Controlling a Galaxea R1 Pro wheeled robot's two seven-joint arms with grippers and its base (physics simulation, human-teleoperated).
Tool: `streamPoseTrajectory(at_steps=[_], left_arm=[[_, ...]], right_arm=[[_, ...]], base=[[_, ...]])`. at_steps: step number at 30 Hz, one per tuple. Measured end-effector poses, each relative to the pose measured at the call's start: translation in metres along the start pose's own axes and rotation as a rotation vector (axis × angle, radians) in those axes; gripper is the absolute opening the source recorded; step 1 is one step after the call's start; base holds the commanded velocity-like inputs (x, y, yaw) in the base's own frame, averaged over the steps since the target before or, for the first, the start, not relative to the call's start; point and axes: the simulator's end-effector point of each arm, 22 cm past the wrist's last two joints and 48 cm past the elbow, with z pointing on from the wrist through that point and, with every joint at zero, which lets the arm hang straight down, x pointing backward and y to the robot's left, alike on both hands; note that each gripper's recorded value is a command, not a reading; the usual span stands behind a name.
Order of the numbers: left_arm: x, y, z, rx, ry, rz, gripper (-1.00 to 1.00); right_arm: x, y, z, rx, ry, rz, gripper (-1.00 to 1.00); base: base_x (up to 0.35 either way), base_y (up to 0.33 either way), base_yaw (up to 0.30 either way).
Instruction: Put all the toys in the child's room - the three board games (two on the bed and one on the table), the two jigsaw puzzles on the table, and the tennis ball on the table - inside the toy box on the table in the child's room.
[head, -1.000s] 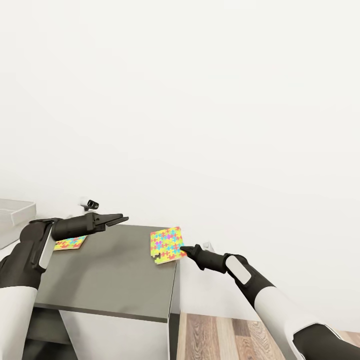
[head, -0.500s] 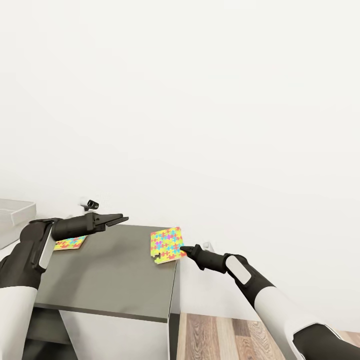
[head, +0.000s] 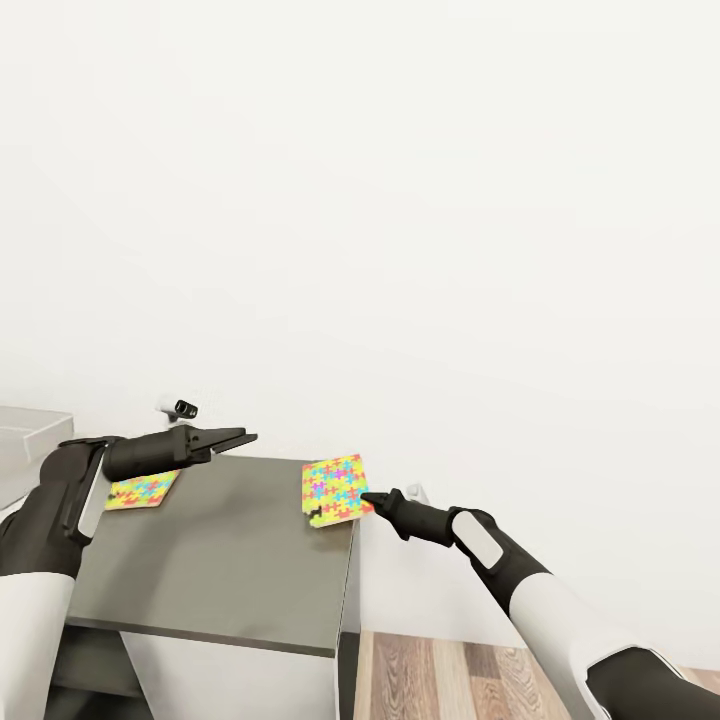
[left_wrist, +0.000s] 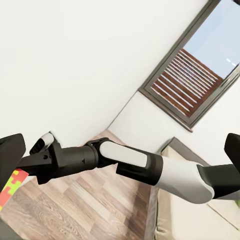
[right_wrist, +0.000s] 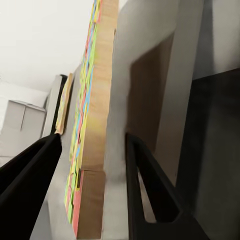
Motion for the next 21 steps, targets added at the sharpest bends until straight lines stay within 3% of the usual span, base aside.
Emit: streamPoseTrajectory(at_steps=[13,21], left_arm=[[-0.023,-0.013,0.002,0.000,-0.003,0.000,1.00],[-0.036,-0.020,0.004,0.000,-0.002,0.000,1.00]], right_arm=[[-0.010,0.022,-0.005,0.000,0.008,0.005,-1.00],[-0.016,0.036,-0.008,0.000,0.011,0.008,-1.00]], base=[[-0.001,0.000,0.000],[-0.132,0.000,0.000]])
